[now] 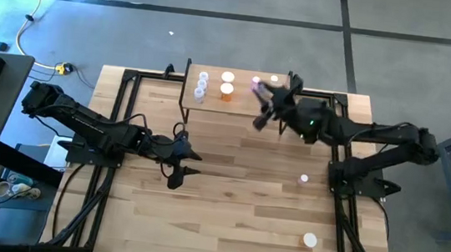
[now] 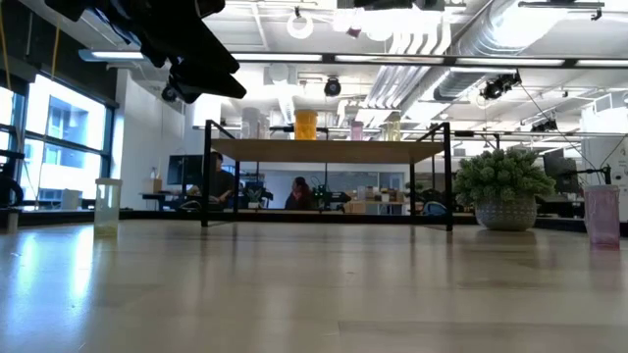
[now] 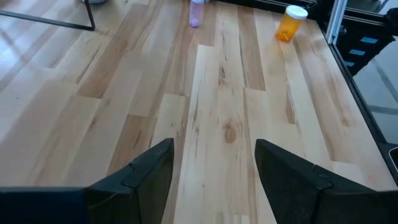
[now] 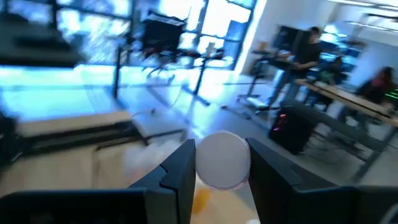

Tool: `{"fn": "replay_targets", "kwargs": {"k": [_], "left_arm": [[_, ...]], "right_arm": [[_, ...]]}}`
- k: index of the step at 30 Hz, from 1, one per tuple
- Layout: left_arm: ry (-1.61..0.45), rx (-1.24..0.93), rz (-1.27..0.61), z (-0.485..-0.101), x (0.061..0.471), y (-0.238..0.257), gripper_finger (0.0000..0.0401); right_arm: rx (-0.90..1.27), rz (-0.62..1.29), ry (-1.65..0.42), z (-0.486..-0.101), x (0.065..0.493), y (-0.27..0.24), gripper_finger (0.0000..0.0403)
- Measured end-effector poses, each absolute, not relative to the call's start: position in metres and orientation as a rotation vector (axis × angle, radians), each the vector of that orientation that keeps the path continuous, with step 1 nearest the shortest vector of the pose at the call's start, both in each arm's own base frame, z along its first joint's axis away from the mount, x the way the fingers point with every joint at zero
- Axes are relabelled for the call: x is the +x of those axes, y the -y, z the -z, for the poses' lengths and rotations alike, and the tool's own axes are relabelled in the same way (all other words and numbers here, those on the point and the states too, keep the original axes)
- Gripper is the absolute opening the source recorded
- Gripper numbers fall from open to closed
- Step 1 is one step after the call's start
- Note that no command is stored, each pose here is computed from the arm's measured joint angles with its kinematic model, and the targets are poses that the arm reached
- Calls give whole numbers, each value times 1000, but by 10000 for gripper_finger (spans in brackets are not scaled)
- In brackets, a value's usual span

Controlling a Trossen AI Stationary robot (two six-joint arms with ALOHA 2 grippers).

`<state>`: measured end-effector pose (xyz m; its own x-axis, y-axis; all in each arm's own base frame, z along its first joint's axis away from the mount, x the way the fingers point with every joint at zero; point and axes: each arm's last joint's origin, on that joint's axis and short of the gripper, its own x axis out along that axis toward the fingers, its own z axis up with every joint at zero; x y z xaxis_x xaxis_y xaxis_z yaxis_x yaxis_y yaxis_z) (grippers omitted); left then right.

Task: Pick and place medicine bottles onto shelf by color
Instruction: Put the bottom pink pill bottle aligned with the other pink pill bottle on the shelf

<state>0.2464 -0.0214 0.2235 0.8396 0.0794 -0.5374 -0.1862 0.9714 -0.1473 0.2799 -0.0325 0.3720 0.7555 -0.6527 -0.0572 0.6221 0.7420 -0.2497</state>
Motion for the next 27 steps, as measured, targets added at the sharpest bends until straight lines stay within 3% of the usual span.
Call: {"fn": "replay_targets", "kwargs": {"k": [5, 12, 27], "left_arm": [[-557, -197, -142, -224, 246, 21, 216], [-556, -198, -142, -224, 247, 21, 216], [-552, -198, -143, -224, 247, 21, 216]], "right_arm": [[-138, 795, -138, -384, 271, 62, 113], [51, 714, -284, -383, 262, 91, 113], [173, 607, -533, -327, 292, 125, 113]]}}
